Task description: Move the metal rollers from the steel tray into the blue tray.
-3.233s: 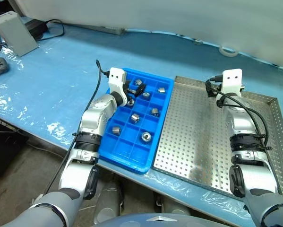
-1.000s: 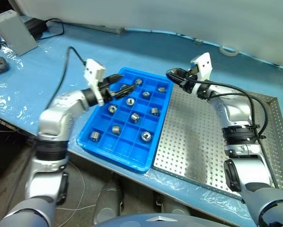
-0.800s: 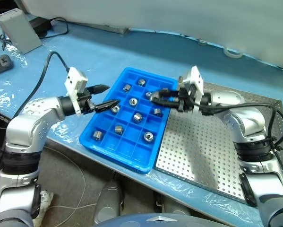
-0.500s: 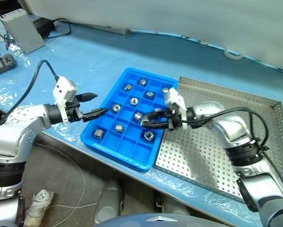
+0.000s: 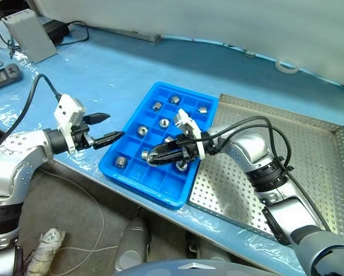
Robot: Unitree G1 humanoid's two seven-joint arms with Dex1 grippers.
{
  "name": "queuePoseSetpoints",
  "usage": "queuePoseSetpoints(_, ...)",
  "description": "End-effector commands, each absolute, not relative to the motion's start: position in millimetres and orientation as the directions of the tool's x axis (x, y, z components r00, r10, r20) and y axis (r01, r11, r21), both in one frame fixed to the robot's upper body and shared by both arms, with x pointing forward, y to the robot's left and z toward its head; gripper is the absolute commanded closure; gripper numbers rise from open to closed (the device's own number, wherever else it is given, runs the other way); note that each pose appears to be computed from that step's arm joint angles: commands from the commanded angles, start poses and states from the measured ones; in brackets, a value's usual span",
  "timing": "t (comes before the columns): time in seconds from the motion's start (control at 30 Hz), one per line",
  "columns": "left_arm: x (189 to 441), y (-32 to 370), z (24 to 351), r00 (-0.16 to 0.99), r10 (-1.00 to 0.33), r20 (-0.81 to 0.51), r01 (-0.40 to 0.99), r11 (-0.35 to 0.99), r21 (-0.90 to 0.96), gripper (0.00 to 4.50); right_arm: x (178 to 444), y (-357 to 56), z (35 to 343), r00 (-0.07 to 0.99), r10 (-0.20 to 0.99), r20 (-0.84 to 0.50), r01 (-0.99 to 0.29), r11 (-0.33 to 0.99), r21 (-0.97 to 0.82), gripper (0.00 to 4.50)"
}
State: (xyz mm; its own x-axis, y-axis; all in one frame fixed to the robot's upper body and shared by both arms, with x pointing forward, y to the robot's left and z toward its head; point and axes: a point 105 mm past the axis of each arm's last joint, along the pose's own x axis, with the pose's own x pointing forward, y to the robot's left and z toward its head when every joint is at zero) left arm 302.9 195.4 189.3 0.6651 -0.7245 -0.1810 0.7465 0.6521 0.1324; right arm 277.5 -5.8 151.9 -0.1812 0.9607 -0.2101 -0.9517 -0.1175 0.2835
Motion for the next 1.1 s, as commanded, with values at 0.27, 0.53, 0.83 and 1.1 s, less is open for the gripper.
queuePoseSetpoints(0.27, 303.9, 193.6, 203.8, 0.669, -0.728, -0.154, 0.743, 0.647, 0.171, 0.33, 265.5, 8.2, 139.2, -0.238, 0.963, -0.127, -0.853, -0.145, 0.501, 3.31)
queuePoseSetpoints(0.53, 302.7, 184.4, 199.2, 0.655, -0.741, -0.151, 0.756, 0.636, 0.158, 0.33, 270.7, 3.5, 108.9, -0.193, 0.959, -0.208, -0.877, -0.074, 0.475, 3.31)
queuePoseSetpoints(0.83, 306.9, 176.8, 198.2, 0.640, -0.756, -0.135, 0.767, 0.623, 0.151, 0.33, 273.4, -8.8, 109.8, -0.197, 0.949, -0.246, -0.887, -0.066, 0.456, 1.30)
queuePoseSetpoints(1.1, 312.8, 161.7, 198.1, 0.619, -0.780, -0.089, 0.784, 0.608, 0.122, 0.33, 309.9, -30.0, 183.7, -0.019, 0.995, -0.095, -0.970, 0.004, 0.245, 1.30)
